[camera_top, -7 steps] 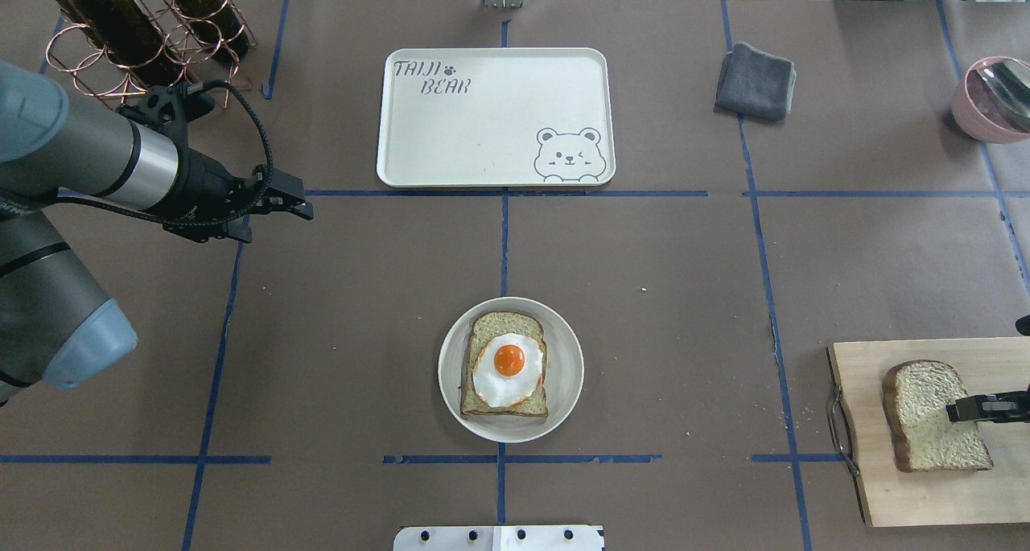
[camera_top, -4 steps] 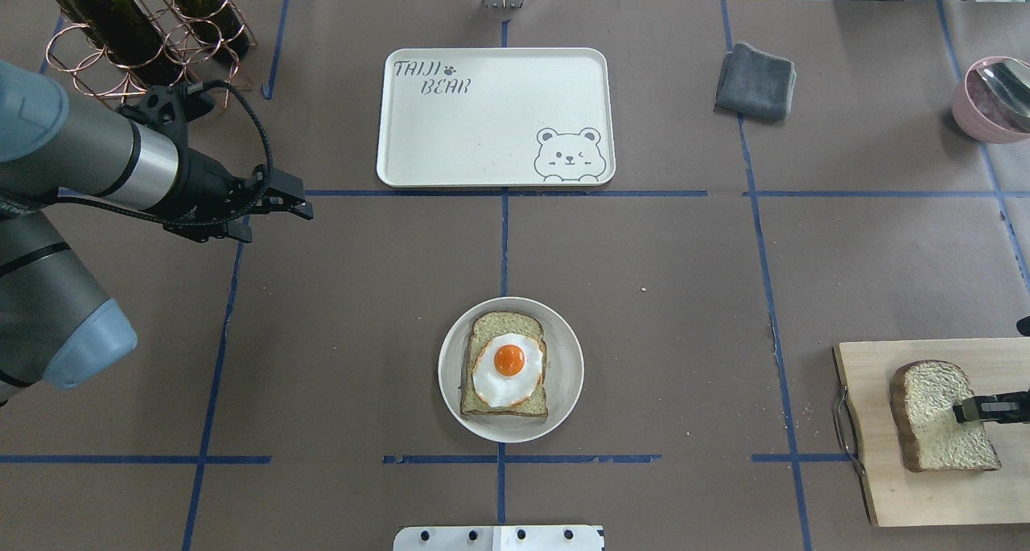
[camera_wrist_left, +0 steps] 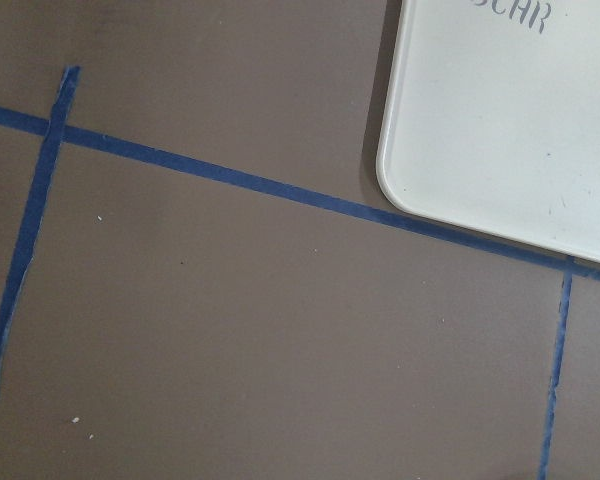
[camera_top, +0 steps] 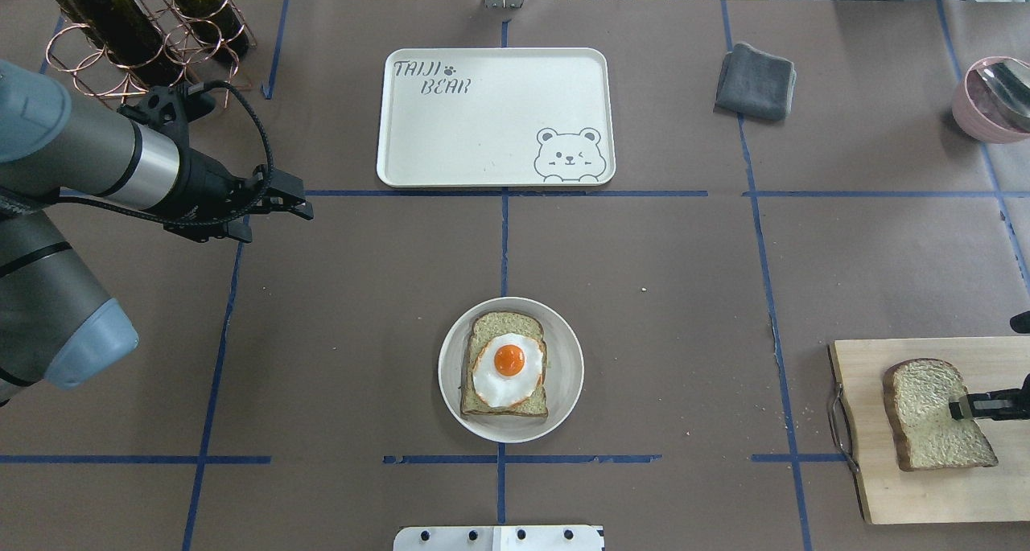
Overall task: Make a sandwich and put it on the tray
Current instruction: 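Grasp the bread slice on the cutting board with the right gripper, then carry the bread slice with the right gripper and lay it on the egg toast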
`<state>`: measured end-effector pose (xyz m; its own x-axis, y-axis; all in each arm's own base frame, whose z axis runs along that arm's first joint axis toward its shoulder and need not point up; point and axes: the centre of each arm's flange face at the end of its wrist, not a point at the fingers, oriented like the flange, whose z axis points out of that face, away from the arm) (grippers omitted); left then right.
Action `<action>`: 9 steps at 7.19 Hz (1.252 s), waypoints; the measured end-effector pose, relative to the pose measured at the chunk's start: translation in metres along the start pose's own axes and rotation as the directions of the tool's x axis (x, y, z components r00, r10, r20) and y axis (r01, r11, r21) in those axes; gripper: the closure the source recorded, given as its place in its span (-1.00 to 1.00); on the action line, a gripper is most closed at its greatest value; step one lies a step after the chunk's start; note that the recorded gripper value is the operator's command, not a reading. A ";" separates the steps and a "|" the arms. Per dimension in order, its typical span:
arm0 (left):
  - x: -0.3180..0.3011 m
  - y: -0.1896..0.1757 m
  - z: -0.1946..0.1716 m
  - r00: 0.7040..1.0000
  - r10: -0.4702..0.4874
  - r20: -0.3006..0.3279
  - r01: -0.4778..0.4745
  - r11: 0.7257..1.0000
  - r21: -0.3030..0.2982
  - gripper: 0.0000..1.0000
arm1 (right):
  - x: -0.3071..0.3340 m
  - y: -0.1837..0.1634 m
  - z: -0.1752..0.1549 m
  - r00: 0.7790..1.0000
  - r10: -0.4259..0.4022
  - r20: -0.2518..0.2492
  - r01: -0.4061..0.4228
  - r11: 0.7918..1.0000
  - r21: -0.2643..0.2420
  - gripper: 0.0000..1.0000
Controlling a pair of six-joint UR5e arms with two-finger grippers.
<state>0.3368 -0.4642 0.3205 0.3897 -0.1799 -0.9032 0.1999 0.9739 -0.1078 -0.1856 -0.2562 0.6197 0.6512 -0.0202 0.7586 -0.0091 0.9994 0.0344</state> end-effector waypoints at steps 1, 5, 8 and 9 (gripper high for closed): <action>0.000 0.000 0.001 1.000 0.000 0.001 0.000 1.000 0.000 -1.00 | -0.011 -0.002 -0.008 1.000 -0.011 0.023 0.010 1.000 0.012 1.00; -0.002 -0.002 0.004 1.000 -0.002 0.007 0.002 1.000 -0.002 -1.00 | -0.061 -0.047 -0.071 0.971 -0.013 0.240 0.001 0.999 0.050 1.00; -0.004 -0.003 0.005 1.000 -0.004 0.010 0.004 1.000 -0.003 -1.00 | -0.165 -0.128 -0.100 0.903 -0.051 0.426 0.018 0.996 0.082 1.00; -0.005 -0.003 0.007 1.000 -0.005 0.013 0.005 1.000 -0.004 -1.00 | -0.221 -0.154 -0.102 0.881 -0.031 0.472 -0.002 0.998 0.068 1.00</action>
<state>0.3402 -0.4676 0.3282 0.4007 -0.1864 -0.8971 0.1979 0.9736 -0.1139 -0.2511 -0.4024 0.3803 0.2161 -0.0624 0.9744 -0.0622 0.9951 0.0775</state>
